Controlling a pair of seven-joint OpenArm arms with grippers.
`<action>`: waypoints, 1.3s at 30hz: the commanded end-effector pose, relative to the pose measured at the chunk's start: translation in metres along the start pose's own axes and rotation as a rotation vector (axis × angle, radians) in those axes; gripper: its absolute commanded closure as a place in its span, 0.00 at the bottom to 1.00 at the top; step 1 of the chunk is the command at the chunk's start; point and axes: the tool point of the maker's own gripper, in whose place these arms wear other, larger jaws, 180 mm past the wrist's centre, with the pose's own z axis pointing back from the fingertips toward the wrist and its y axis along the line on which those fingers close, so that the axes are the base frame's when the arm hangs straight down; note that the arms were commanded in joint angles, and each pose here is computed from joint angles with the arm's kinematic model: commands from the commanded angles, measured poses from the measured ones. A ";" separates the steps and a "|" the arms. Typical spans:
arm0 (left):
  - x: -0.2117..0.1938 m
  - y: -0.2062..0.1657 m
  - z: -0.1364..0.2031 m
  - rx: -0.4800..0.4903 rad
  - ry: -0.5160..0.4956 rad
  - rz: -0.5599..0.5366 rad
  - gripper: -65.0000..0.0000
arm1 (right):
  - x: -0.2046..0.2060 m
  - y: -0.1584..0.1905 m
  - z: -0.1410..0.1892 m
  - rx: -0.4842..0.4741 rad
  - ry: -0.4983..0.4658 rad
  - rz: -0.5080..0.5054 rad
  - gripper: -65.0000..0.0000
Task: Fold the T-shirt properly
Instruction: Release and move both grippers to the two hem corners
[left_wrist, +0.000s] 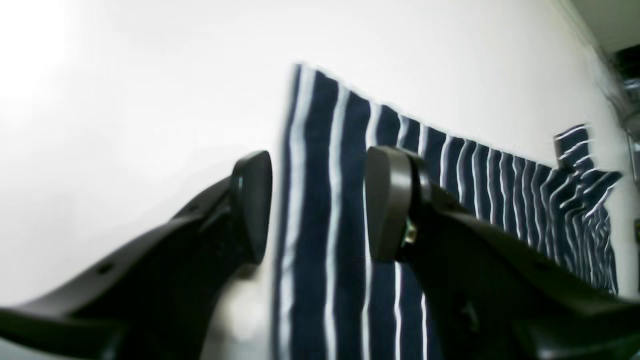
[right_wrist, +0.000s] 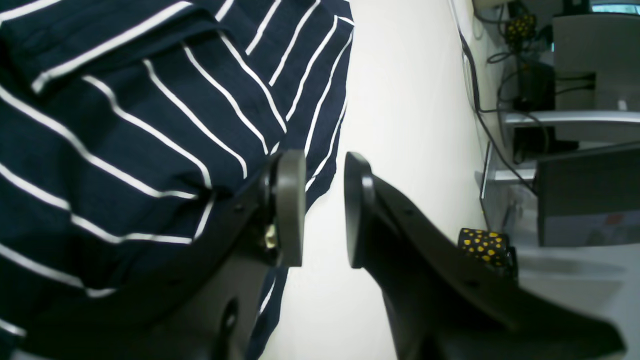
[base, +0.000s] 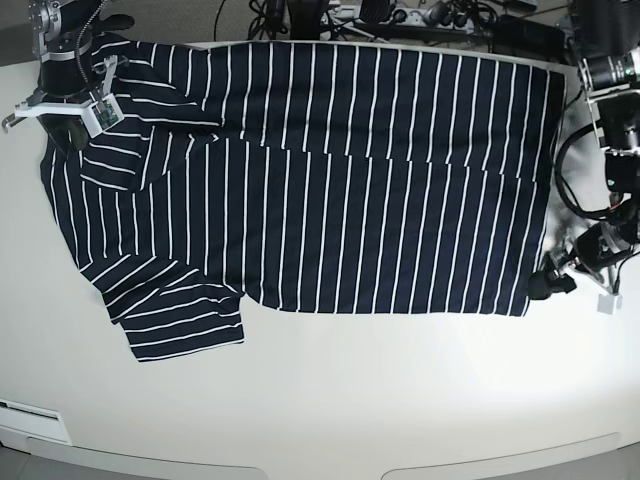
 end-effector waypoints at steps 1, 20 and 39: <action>0.021 -0.006 0.001 -0.013 -0.046 -0.022 0.52 | 0.008 -0.010 0.002 -0.031 -0.034 0.010 0.75; -0.032 -0.010 -0.045 0.081 0.157 -0.048 1.00 | 0.019 -0.023 -0.003 -0.084 -0.067 0.019 0.75; 0.070 -0.013 0.006 0.015 -0.031 -0.114 1.00 | 0.050 -0.030 -0.019 -0.041 -0.152 -0.095 0.75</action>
